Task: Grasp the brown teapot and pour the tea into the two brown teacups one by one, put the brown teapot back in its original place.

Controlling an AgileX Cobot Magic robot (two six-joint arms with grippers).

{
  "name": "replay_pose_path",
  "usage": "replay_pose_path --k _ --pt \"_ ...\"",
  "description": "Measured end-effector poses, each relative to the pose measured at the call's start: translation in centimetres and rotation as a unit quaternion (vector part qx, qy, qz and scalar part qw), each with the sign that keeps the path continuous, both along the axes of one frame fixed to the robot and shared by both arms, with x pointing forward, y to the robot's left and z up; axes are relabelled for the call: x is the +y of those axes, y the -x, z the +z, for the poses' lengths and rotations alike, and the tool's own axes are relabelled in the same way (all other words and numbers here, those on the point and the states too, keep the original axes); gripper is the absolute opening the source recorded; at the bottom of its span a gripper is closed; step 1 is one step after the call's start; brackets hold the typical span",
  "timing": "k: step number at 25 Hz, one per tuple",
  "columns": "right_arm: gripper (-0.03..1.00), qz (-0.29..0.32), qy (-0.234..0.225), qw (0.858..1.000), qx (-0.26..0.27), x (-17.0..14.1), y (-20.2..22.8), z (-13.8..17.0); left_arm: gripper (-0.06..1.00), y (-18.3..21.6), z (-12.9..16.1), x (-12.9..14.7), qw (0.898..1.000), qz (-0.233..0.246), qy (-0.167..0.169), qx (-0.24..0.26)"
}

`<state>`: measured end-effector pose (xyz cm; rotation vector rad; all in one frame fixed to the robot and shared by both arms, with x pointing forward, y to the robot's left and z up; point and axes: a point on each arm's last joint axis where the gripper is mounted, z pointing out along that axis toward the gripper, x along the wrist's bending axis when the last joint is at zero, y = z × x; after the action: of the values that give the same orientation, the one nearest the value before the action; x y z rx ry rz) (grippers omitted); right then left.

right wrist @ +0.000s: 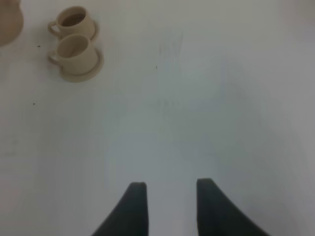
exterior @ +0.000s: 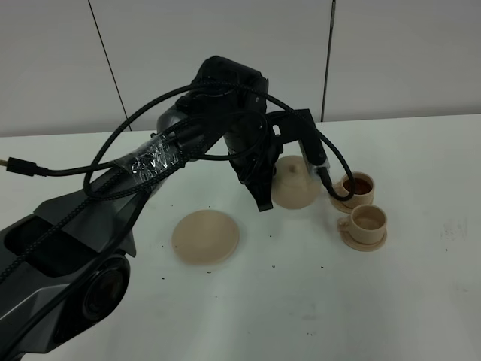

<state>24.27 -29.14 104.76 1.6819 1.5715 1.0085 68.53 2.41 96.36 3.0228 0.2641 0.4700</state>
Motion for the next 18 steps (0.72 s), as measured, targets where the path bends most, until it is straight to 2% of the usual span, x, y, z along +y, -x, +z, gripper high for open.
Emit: replay_pose_path --k 18 --pt "0.24 0.0 0.0 1.0 0.0 0.0 0.0 0.0 0.17 0.12 -0.59 0.02 1.0 0.002 -0.008 0.013"
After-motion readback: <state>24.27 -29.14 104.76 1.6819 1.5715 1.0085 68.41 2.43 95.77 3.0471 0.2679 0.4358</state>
